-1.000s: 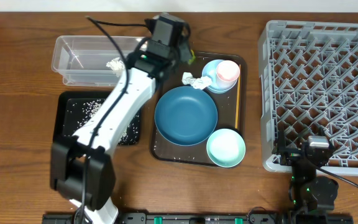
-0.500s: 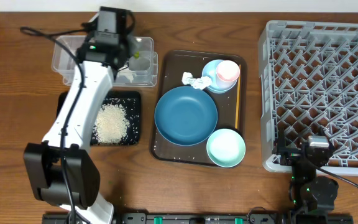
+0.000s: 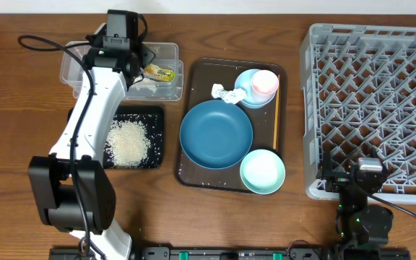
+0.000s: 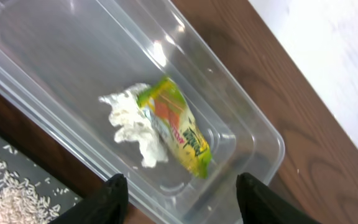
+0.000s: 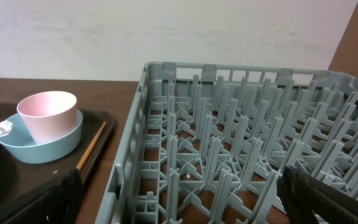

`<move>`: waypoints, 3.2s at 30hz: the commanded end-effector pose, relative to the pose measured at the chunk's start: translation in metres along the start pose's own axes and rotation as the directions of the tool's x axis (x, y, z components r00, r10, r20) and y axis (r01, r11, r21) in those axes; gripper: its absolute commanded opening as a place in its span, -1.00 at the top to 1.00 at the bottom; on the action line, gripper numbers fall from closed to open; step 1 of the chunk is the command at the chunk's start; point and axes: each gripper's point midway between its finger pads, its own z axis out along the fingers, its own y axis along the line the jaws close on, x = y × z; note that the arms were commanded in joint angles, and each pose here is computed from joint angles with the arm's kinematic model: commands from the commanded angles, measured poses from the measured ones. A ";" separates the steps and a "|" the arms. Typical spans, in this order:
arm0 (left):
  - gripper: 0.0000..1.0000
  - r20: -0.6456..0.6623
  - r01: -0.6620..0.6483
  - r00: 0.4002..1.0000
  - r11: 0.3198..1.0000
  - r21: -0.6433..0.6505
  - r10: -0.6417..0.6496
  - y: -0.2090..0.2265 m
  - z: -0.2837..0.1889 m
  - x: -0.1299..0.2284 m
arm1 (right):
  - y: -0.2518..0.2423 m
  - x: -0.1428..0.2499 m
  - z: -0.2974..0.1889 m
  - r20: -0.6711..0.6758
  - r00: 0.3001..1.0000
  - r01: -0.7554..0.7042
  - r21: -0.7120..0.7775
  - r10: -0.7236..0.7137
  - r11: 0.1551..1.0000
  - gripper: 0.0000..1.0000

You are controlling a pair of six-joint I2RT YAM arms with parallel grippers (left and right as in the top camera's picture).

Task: Sort waste into correct bins and load items into the dishwasher rack
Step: 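Move the wrapper left and release it into the clear plastic bin, then reach the left gripper to the white tissue beside the pink cup and grasp, then carry the tissue with the left gripper and drop it into the clear bin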

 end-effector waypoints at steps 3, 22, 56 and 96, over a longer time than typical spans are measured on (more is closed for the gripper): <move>-0.05 -0.106 -0.131 0.983 0.979 0.153 0.148 -0.028 -0.007 0.024 | -0.002 0.001 0.000 -0.005 1.000 0.007 0.010 -0.007 1.000 -0.99; -0.21 -0.156 -0.659 0.611 0.607 0.444 0.776 -0.099 -0.055 0.215 | -0.002 0.001 0.000 -0.005 1.000 0.007 0.010 -0.007 1.000 -0.98; -0.31 -0.008 -0.931 0.122 0.117 0.345 0.992 -0.086 0.037 0.257 | -0.002 0.001 0.000 -0.005 1.000 0.007 0.010 -0.007 1.000 -0.99; 0.87 0.250 -0.814 0.564 0.581 0.007 0.787 -0.106 -0.039 0.065 | -0.002 0.001 0.000 -0.005 1.000 0.007 0.010 -0.007 1.000 -0.98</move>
